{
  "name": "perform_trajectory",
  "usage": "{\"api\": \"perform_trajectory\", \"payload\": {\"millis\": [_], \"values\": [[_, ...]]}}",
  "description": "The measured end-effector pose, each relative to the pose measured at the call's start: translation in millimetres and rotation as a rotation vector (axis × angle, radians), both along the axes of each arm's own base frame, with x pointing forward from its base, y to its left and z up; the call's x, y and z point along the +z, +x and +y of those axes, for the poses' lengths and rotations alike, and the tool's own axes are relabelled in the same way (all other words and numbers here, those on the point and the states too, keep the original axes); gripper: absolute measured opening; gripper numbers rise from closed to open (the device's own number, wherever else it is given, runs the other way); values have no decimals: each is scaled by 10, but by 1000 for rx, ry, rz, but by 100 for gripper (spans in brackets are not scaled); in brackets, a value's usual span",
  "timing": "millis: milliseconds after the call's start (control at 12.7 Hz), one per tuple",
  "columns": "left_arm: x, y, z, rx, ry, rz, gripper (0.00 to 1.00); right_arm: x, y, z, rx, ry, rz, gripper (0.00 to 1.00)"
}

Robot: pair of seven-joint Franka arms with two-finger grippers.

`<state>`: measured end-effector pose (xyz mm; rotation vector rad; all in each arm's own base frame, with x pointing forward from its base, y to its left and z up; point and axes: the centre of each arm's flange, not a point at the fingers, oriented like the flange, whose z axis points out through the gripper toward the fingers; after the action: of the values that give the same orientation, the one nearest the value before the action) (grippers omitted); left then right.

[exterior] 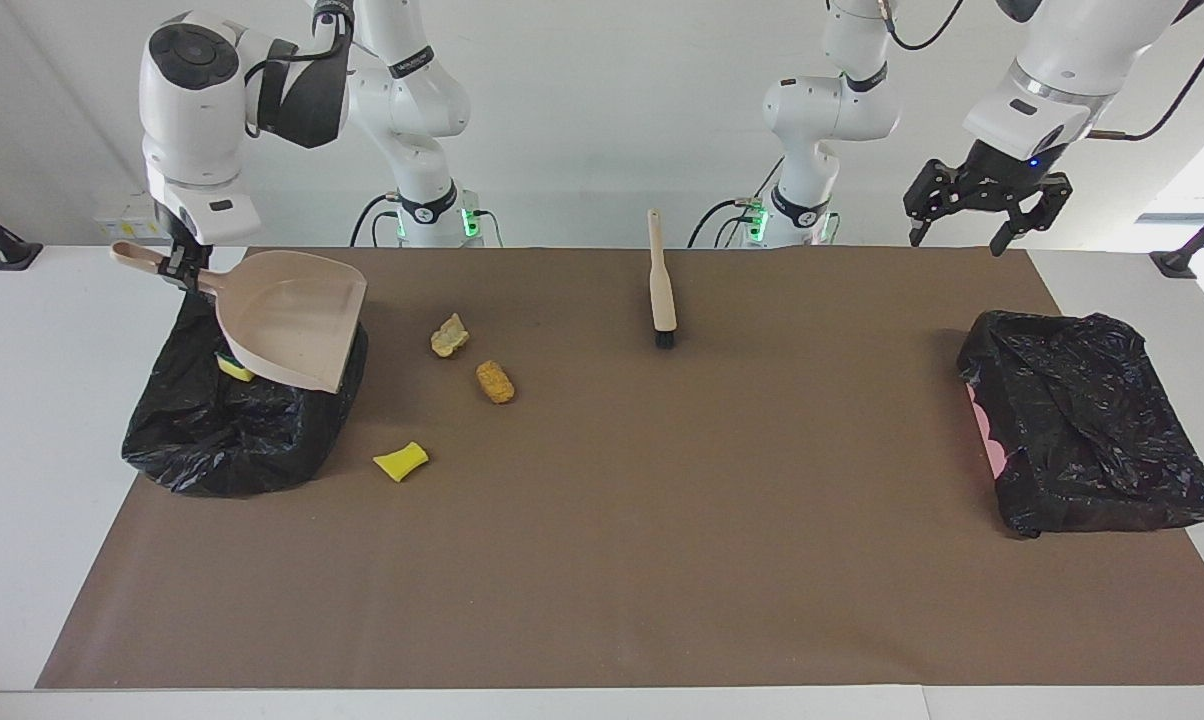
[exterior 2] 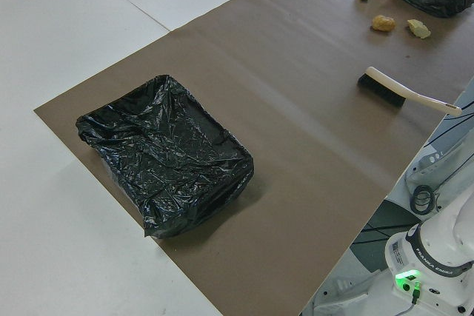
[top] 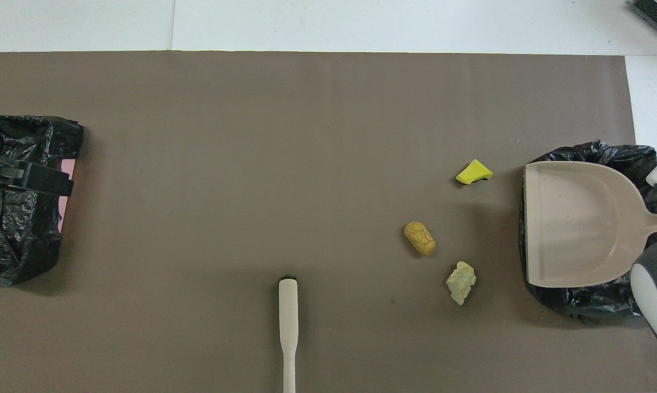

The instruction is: Sweep and dump trash in bin

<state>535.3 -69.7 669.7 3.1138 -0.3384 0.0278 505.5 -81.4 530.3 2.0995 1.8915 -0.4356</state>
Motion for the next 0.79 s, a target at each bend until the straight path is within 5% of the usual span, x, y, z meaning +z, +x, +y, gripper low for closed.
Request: {"api": "perform_trajectory", "payload": {"millis": [471, 785], "values": [[45, 38, 1, 1, -1, -12, 100, -833, 283, 1175, -291, 171, 10, 33], [58, 33, -1, 1, -1, -12, 100, -972, 421, 2102, -521, 230, -49, 33]]}}
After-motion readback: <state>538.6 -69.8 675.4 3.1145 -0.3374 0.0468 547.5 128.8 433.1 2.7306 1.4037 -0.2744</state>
